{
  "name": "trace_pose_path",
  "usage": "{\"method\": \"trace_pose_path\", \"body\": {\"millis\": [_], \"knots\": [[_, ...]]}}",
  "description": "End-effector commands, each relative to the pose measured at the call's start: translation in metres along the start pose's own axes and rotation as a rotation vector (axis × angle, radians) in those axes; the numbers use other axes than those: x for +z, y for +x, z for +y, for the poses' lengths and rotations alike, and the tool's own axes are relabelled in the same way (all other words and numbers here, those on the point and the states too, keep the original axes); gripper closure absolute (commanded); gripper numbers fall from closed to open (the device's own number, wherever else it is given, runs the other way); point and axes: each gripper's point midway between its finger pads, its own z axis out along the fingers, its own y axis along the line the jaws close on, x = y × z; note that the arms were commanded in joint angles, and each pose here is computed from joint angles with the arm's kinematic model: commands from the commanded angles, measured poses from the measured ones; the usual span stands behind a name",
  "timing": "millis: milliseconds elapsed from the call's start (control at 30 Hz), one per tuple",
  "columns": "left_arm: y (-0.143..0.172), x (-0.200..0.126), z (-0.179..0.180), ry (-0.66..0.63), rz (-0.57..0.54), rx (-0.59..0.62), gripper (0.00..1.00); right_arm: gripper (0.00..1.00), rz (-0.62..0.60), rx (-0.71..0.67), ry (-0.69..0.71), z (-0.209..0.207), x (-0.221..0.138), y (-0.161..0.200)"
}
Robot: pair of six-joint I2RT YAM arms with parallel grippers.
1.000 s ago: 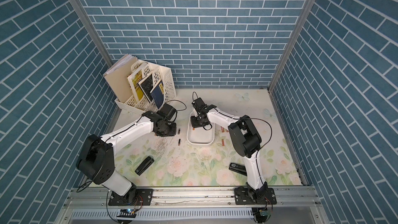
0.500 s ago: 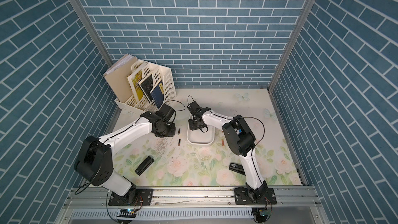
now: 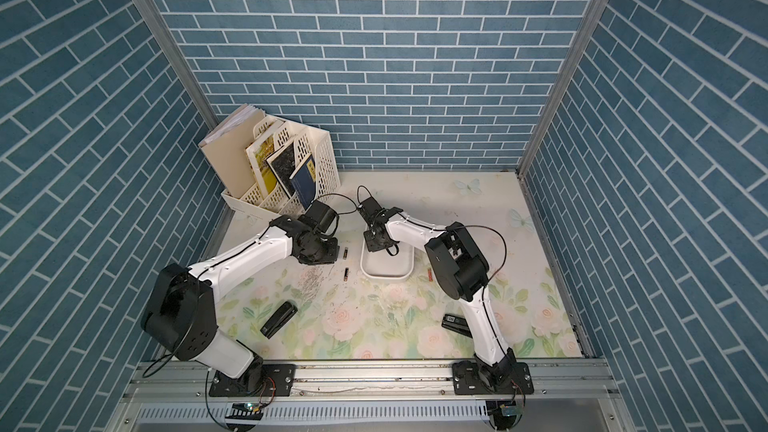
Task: Take the batteries out of the storage box
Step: Pick up the battery from the storage box.
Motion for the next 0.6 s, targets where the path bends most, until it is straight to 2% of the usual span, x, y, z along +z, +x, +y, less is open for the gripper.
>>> {"method": "trace_pose_path", "body": {"millis": [0,367,567], "knots": [[0.002,-0.007,0.004,0.000,-0.001,-0.001,0.66,0.85,0.120,-0.043,0.008,-0.002,0.021,0.031],[0.003,-0.006,0.005,-0.007,0.001,0.001,0.66,0.89,0.100,-0.028,-0.059,0.008,0.005,0.025],[0.003,-0.003,0.005,-0.007,0.008,0.006,0.66,0.89,0.046,-0.013,-0.073,0.005,-0.028,0.011]]}}
